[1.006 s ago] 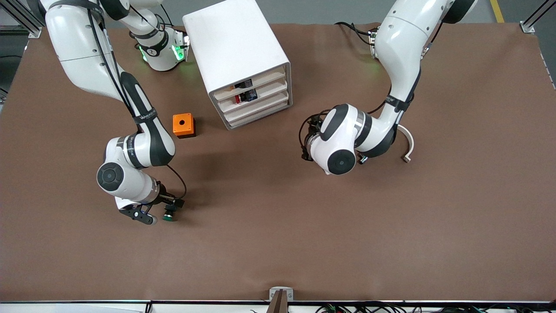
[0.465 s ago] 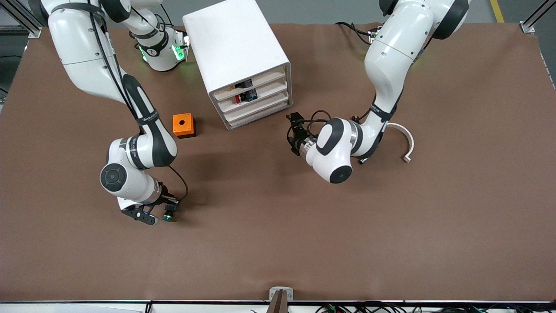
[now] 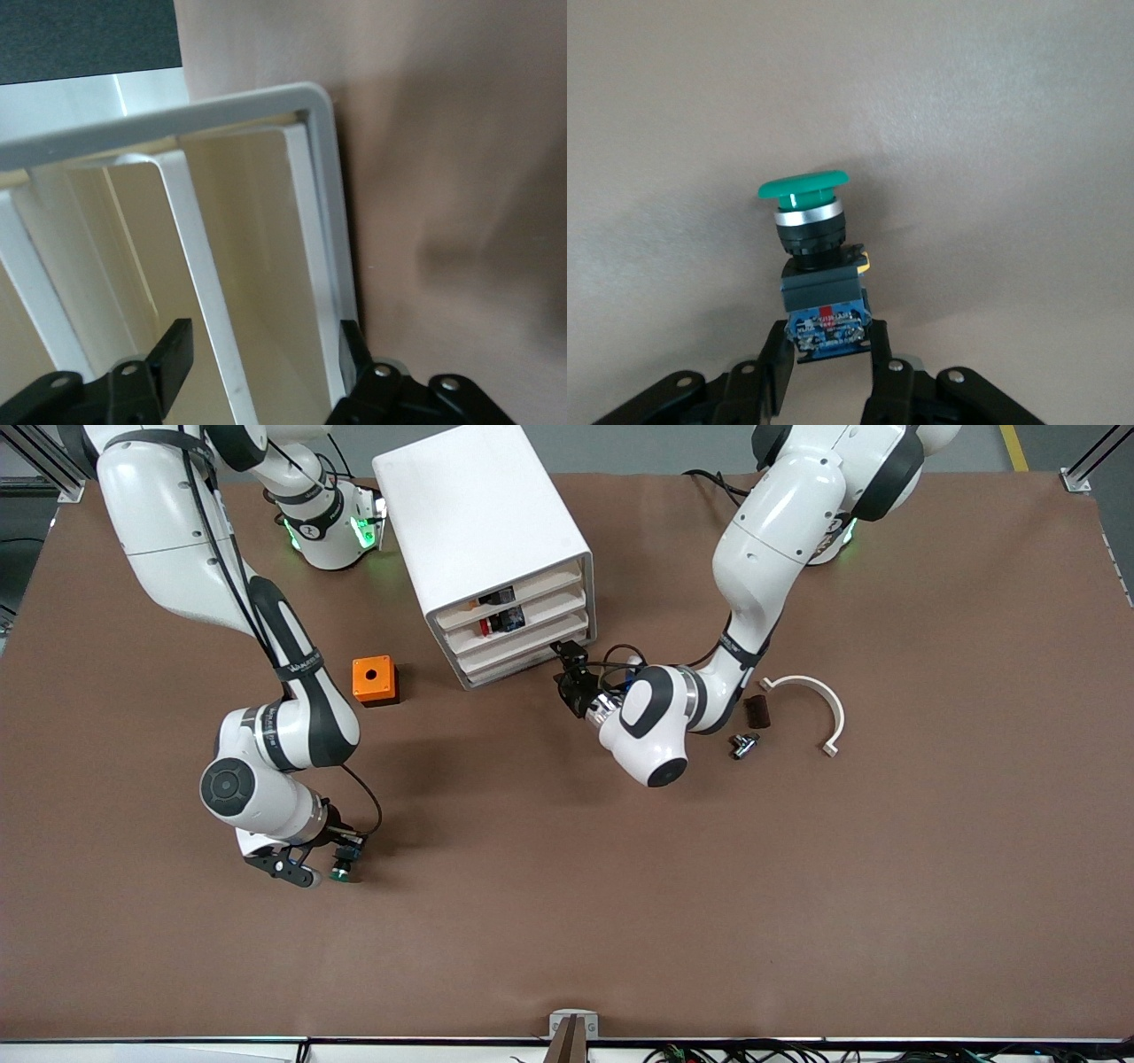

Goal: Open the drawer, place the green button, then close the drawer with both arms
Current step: 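Pull the drawer open with the left gripper while the right gripper lifts the button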

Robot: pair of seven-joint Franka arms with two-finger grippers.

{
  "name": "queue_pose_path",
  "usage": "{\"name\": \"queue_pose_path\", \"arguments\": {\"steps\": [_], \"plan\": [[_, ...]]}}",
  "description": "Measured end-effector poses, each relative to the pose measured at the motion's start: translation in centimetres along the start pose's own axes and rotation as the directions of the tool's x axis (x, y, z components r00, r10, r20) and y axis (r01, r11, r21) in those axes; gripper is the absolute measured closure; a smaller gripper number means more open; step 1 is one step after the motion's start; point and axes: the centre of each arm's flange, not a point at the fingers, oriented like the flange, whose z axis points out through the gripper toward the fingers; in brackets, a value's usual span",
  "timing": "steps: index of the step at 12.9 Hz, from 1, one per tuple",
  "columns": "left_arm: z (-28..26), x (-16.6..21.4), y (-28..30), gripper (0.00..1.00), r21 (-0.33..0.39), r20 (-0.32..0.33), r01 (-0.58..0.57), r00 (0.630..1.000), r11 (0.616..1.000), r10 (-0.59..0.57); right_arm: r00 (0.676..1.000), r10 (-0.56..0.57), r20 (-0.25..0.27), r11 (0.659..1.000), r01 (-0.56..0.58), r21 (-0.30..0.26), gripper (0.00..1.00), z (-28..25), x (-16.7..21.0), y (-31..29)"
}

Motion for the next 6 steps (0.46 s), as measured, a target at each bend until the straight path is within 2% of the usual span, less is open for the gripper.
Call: {"name": "queue_pose_path", "arguments": {"steps": [1,2,4,5,6], "plan": [[0.7,-0.4,-0.3,0.27,0.018,0.013,0.002,1.000,1.000,-0.003,1.000,0.009,0.012,1.000,-0.009,-0.005,0.61,-0.4,0.1,-0.1],[1.3,-0.7,-0.7,0.33,0.036,0.019,0.007,1.000,0.999,-0.007,0.999,0.036,0.031,0.999,-0.036,-0.014,0.61,-0.9,0.2,-0.4],[2.3,-1.1,-1.3,0.33,0.051,0.013,0.021,1.000,0.998,-0.022,0.990,0.132,0.052,0.991,-0.132,-0.012,0.61,-2.1,-0.4,-2.0],[3.0,-1.2,-1.5,0.40,0.056,0.003,0.019,1.000,0.998,-0.020,0.982,0.181,0.058,0.984,-0.181,-0.004,0.61,-2.9,-0.9,-3.2],[3.6,-1.3,-1.8,0.53,0.058,-0.006,0.019,1.000,0.998,-0.018,0.973,0.222,0.069,0.975,-0.223,-0.002,0.61,-3.5,-1.6,-4.3]]}}
